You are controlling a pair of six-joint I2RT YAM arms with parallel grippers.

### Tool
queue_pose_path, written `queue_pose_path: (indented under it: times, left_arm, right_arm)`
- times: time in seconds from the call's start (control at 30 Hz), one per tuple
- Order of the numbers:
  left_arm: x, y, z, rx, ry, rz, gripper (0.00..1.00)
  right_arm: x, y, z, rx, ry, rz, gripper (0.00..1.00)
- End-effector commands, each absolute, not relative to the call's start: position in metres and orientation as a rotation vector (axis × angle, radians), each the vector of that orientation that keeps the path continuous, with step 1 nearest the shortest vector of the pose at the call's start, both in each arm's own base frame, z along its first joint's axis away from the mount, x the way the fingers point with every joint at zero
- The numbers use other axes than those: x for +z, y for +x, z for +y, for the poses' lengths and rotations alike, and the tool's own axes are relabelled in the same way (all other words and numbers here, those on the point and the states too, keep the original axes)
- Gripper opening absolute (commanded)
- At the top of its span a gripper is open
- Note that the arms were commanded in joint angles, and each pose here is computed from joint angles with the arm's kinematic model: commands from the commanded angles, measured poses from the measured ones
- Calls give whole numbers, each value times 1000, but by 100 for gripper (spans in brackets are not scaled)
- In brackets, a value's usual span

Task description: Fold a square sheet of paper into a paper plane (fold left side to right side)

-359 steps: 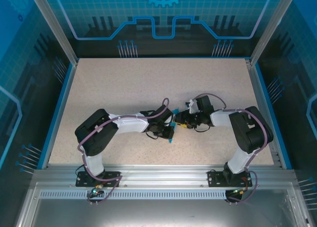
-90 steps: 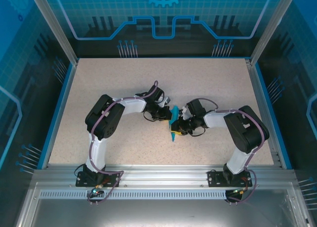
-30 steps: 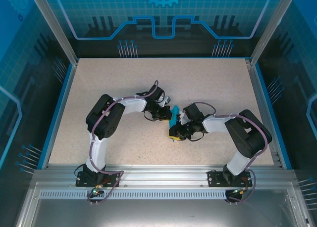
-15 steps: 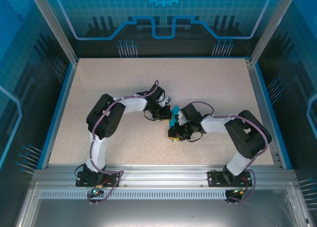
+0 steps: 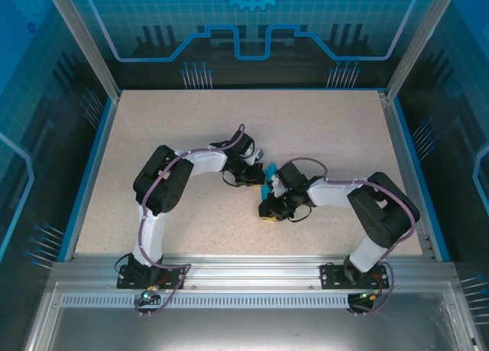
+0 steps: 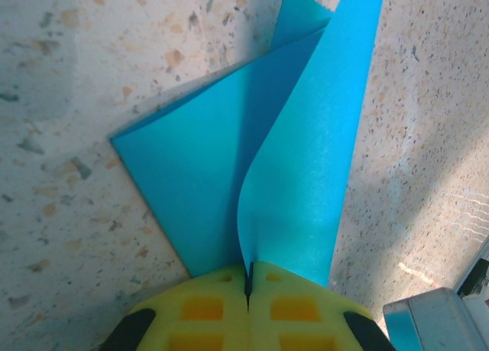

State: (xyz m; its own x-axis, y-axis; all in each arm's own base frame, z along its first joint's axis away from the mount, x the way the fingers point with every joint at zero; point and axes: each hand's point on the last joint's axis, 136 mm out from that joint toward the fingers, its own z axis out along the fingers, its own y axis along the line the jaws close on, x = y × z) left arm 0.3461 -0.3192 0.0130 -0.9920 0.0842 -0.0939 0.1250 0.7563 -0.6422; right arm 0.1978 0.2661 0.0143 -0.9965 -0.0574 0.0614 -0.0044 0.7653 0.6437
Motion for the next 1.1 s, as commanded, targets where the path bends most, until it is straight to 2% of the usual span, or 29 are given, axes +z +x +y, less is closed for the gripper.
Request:
queue_pose_path:
  times: [0.0, 0.1, 0.27, 0.4, 0.5, 0.63, 0.77, 1.07]
  left_arm:
    - [-35, 351, -292, -836, 85, 2962, 5]
    - [-34, 349, -293, -844, 92, 2957, 5]
    - [-30, 348, -294, -855, 107, 2949, 5]
    - [-28, 347, -295, -861, 117, 2946, 6]
    - [-28, 346, -296, -863, 120, 2948, 6]
    - [-28, 346, -297, -860, 129, 2949, 6]
    - [-28, 346, -297, -859, 131, 2951, 6]
    - [-27, 346, -301, -863, 144, 2951, 6]
  right_arm:
    - [6, 150, 252, -924, 72, -2764, 24]
    - [32, 160, 258, -1078, 138, -2803, 24]
    - [80, 205, 233, -1325, 99, -2901, 26]
    - [99, 255, 202, -1448, -86, -2969, 22]
    - [106, 285, 199, -1479, -131, -3007, 17]
    - [97, 316, 207, -1469, -225, -2992, 11]
    - [79, 338, 213, -1423, -304, -2969, 8]
    - [48, 349, 234, -1293, -311, -2943, 8]
